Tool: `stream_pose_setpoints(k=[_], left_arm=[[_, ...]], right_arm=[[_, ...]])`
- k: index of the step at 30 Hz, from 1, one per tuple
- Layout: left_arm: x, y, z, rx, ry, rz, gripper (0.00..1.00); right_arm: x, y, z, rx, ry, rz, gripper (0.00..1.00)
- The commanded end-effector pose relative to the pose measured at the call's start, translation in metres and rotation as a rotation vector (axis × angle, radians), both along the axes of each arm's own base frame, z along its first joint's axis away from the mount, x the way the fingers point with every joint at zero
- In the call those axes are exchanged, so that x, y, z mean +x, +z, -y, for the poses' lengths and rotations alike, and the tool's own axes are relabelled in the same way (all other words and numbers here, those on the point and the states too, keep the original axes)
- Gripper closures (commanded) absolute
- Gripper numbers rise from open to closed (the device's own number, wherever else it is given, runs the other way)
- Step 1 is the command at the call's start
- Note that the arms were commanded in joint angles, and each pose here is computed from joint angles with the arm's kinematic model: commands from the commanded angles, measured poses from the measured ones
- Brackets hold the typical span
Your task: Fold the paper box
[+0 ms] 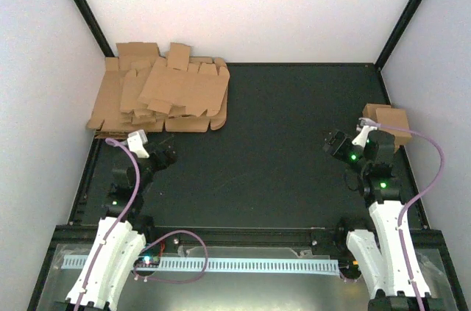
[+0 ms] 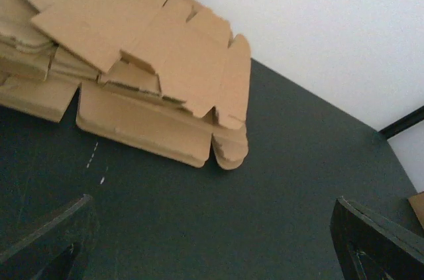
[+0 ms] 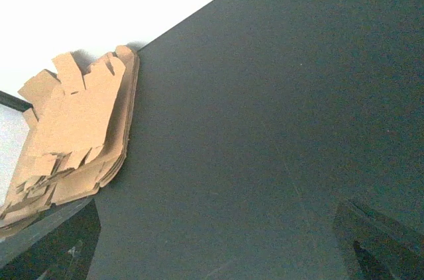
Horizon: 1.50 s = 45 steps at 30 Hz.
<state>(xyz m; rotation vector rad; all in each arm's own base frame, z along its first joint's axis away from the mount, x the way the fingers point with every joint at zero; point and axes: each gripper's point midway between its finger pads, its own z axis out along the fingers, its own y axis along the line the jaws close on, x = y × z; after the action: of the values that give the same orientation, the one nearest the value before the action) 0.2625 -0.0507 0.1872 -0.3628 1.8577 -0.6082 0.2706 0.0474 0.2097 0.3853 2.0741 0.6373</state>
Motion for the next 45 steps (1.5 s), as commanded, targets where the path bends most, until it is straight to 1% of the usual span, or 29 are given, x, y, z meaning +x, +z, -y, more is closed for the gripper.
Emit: stream_pose_setpoints(k=[1, 6, 9, 12, 16, 19, 22, 25, 31, 37, 38, 40, 42, 45], left_arm=[[-0.008, -0.004, 0.003, -0.062, 0.002, -0.083, 0.01], [-0.012, -0.002, 0.002, -0.068, 0.012, -0.116, 0.01], [-0.014, -0.001, -0.003, -0.078, 0.048, -0.155, 0.01], [-0.017, 0.002, -0.003, -0.089, 0.052, -0.182, 0.01], [-0.013, 0.029, 0.008, -0.086, -0.022, -0.094, 0.01], [-0.005, 0.049, 0.005, -0.071, -0.01, -0.085, 0.01], [0.013, 0.06, 0.004, -0.043, -0.003, -0.135, 0.01], [0.04, 0.06, -0.002, -0.03, 0.028, -0.212, 0.01], [0.087, 0.058, -0.014, -0.098, 0.075, -0.247, 0.04], [0.128, 0.03, -0.044, -0.159, 0.149, -0.333, 0.09], [0.133, 0.029, -0.049, -0.174, 0.148, -0.332, 0.1], [0.149, 0.008, -0.055, -0.211, 0.116, -0.38, 0.11], [0.16, 0.001, -0.064, -0.241, 0.095, -0.409, 0.12], [0.176, -0.009, -0.079, -0.236, 0.089, -0.45, 0.11]], right_arm=[[-0.014, -0.007, 0.0, -0.002, -0.002, -0.035, 0.01], [-0.016, -0.015, -0.001, 0.006, 0.0, -0.075, 0.01], [-0.014, -0.027, 0.001, 0.021, -0.02, -0.123, 0.01], [-0.011, -0.033, -0.008, 0.058, 0.023, -0.15, 0.0], [-0.002, -0.047, -0.016, 0.137, 0.029, -0.202, 0.01], [0.005, -0.048, -0.031, 0.185, 0.115, -0.206, 0.01], [0.01, -0.053, -0.039, 0.211, 0.162, -0.227, 0.01], [0.012, -0.058, -0.043, 0.22, 0.19, -0.254, 0.01], [0.01, -0.058, -0.044, 0.204, 0.214, -0.257, 0.01], [0.003, -0.056, -0.051, 0.229, 0.253, -0.245, 0.01], [0.0, -0.056, -0.054, 0.24, 0.27, -0.239, 0.0], [-0.003, -0.055, -0.059, 0.263, 0.295, -0.227, 0.01], [-0.005, -0.055, -0.06, 0.274, 0.304, -0.223, 0.0], [-0.006, -0.057, -0.061, 0.268, 0.31, -0.222, 0.01]])
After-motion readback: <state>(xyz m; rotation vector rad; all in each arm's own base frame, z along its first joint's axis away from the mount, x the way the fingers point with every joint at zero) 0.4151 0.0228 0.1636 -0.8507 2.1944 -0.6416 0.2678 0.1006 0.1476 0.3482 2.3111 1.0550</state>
